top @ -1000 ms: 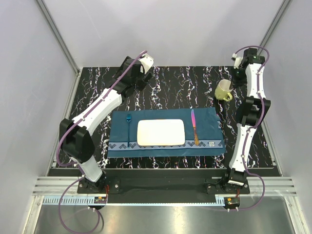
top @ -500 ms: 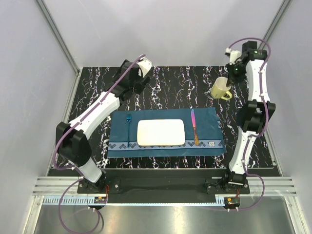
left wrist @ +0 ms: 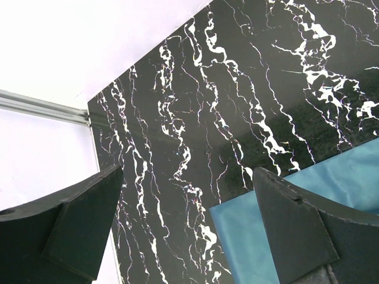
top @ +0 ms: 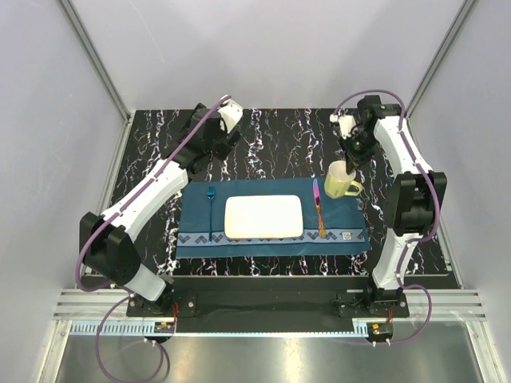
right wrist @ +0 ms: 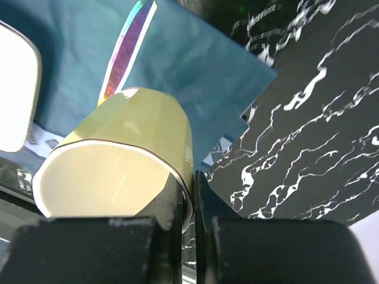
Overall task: Set the dinner table for one person
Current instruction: Place the cup on the napkin.
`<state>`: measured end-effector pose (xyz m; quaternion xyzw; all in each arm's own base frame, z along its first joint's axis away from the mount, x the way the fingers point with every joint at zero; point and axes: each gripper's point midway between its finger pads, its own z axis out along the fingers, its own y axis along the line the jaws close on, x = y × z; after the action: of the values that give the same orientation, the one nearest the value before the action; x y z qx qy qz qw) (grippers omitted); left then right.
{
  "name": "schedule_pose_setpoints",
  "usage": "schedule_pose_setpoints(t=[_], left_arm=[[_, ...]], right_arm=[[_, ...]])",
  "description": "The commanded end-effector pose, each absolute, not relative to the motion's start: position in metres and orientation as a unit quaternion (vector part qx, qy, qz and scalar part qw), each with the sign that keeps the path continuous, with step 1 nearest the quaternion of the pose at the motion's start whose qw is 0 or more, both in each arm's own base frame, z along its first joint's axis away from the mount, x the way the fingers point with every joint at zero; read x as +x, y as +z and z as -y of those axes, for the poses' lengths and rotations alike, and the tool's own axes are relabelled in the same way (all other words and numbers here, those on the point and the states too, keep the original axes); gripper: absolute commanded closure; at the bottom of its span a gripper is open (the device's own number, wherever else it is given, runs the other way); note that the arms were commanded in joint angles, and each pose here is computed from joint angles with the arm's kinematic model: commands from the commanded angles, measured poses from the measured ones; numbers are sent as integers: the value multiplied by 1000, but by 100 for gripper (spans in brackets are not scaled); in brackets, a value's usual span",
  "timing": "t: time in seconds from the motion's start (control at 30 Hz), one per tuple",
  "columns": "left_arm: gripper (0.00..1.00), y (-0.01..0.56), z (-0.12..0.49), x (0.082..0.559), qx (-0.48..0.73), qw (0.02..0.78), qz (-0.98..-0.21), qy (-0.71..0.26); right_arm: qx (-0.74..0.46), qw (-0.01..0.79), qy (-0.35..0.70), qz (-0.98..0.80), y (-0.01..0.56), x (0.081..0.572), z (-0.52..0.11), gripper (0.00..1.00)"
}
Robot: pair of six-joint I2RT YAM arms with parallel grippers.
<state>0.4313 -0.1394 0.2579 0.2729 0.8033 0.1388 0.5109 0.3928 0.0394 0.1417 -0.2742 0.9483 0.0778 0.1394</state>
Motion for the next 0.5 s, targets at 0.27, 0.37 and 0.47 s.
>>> schedule_pose_setpoints(t=[0.27, 0.37, 0.47], left_arm=[[1, 284, 139, 432, 258, 546, -786, 131], [1, 285, 139, 433, 256, 547, -786, 132], [1, 283, 138, 434, 255, 545, -787, 134]], right_arm=[[-277, 210, 39, -937, 156, 416, -31, 100], [-283, 214, 31, -935, 156, 424, -28, 100], [-287, 207, 31, -935, 150, 425, -27, 100]])
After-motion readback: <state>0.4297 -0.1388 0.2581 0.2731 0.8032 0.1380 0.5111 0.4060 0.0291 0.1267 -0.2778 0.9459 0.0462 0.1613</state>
